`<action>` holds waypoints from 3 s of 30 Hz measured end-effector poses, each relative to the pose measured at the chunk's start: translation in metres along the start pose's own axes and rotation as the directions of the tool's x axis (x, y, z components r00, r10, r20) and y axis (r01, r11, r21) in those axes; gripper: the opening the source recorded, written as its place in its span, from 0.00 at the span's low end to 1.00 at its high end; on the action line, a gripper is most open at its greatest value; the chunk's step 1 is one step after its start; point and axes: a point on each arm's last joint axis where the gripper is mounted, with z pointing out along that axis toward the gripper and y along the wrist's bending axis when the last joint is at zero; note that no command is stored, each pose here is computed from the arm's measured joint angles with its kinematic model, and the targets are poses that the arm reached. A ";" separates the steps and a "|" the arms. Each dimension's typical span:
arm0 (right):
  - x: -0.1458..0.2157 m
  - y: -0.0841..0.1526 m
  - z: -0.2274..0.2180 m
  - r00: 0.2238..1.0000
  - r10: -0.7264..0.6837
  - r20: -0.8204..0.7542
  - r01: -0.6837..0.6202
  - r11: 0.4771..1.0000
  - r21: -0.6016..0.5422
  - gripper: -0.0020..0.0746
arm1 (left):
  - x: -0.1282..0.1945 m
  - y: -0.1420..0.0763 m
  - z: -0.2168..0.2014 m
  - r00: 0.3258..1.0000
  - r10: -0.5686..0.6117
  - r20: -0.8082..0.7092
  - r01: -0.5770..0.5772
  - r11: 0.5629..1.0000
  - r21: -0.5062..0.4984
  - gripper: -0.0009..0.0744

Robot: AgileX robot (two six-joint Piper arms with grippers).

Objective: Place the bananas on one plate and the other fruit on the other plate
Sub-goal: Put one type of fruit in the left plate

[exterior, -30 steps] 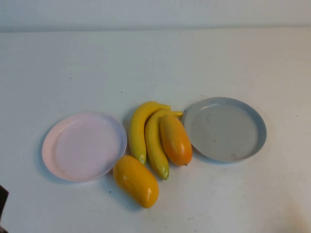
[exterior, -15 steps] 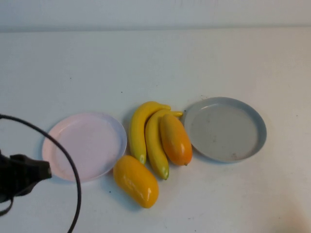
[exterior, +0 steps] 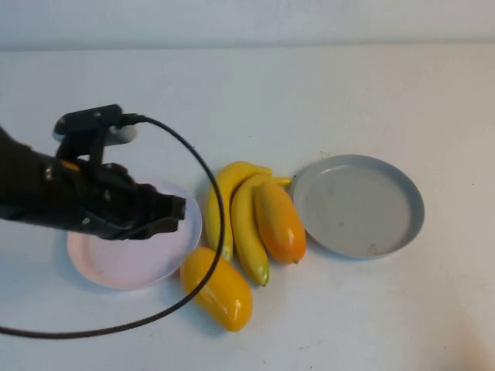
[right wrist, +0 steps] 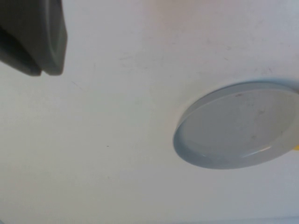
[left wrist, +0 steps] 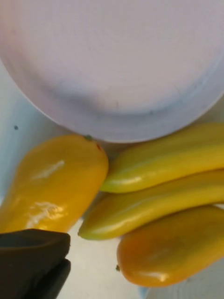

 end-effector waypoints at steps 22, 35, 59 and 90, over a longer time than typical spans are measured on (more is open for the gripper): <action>0.000 0.000 0.000 1.000 0.000 0.000 0.000 1.000 0.000 0.01 | -0.029 -0.094 0.062 0.948 0.209 -0.240 -0.216 0.976 -0.001 0.01; 0.000 0.000 0.000 1.000 0.000 0.000 0.000 1.000 0.000 0.01 | -0.027 -0.081 0.084 0.925 0.234 -0.299 -0.268 0.961 -0.075 0.35; 0.000 0.000 0.000 1.000 0.000 -0.001 0.000 1.000 0.000 0.01 | -0.056 -0.084 0.152 0.985 0.043 -0.169 -0.061 0.993 -0.105 0.83; 0.000 0.000 0.000 1.000 0.000 -0.001 0.000 1.000 0.000 0.01 | -0.054 -0.078 0.177 0.969 0.143 -0.201 -0.165 0.981 -0.103 0.65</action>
